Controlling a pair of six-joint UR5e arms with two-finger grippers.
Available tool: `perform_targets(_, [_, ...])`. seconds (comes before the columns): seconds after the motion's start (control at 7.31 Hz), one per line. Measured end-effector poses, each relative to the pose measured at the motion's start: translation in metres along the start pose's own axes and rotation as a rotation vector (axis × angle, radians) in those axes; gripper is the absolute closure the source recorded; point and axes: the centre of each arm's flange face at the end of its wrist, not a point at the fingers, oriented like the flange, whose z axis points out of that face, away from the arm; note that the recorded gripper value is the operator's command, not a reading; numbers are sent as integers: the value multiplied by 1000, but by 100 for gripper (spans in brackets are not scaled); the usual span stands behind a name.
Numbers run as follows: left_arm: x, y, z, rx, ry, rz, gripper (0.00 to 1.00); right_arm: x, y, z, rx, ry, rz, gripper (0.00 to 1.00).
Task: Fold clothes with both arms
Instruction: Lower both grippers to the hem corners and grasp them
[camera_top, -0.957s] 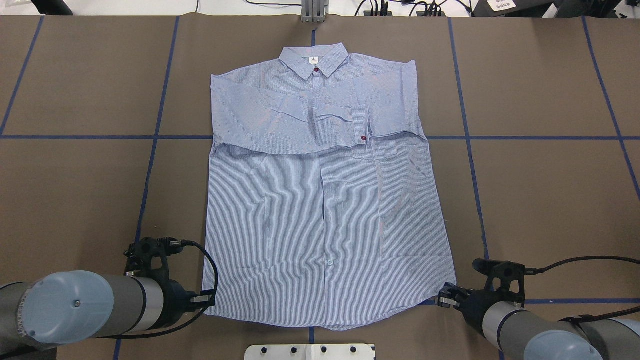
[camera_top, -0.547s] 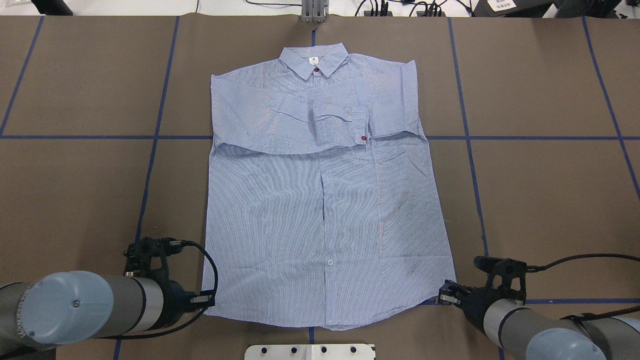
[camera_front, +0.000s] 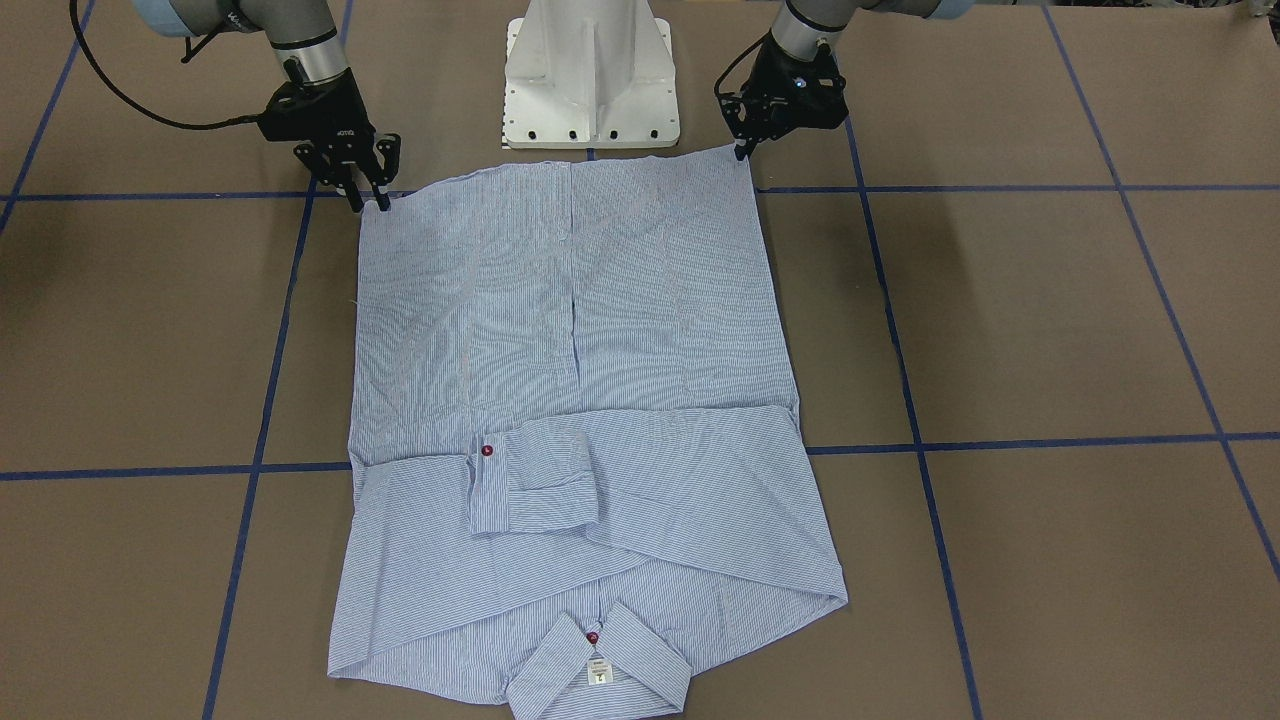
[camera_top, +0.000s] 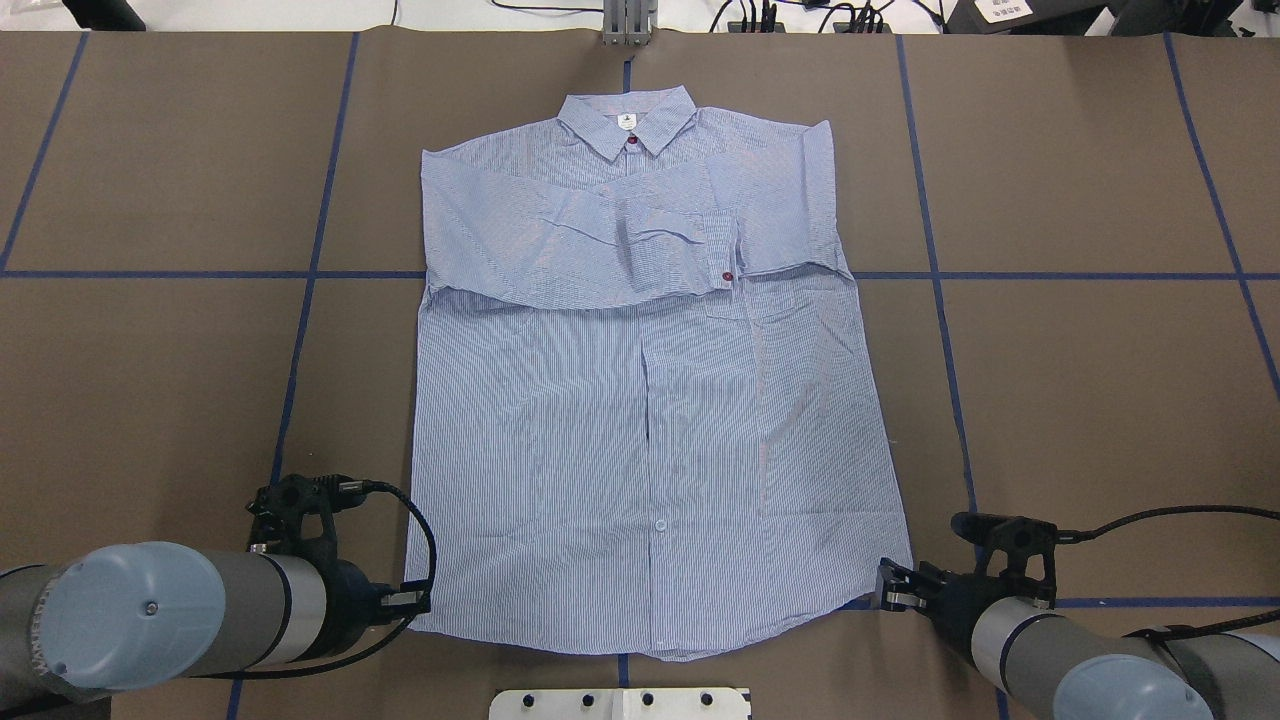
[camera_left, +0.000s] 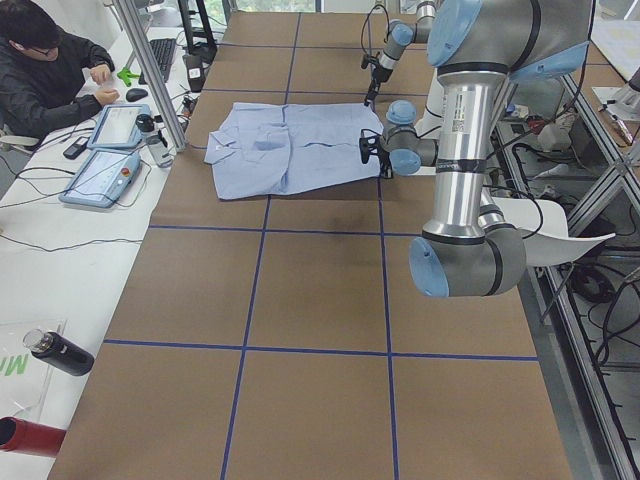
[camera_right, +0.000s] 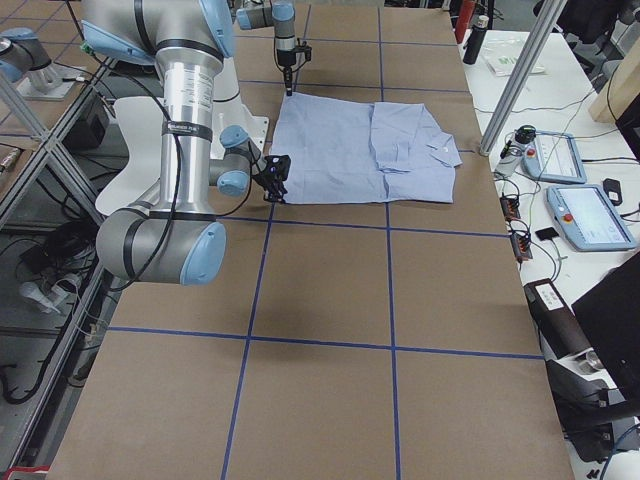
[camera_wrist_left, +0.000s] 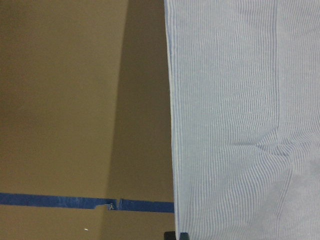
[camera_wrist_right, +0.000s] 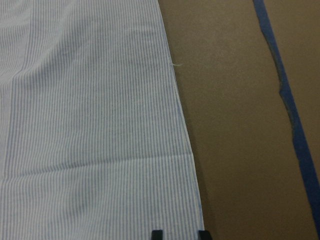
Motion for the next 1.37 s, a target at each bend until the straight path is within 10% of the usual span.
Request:
perform_targets(0.41, [0, 0, -1, 1, 2, 0, 100, 1, 4, 6, -1, 9, -4, 53])
perform_targets(0.68, [1, 0, -2, 1, 3, 0, 100, 1, 6, 10, -1, 12, -6, 100])
perform_targets(1.37, [1, 0, -3, 1, 5, 0, 100, -8, 0, -2, -1, -15, 7, 100])
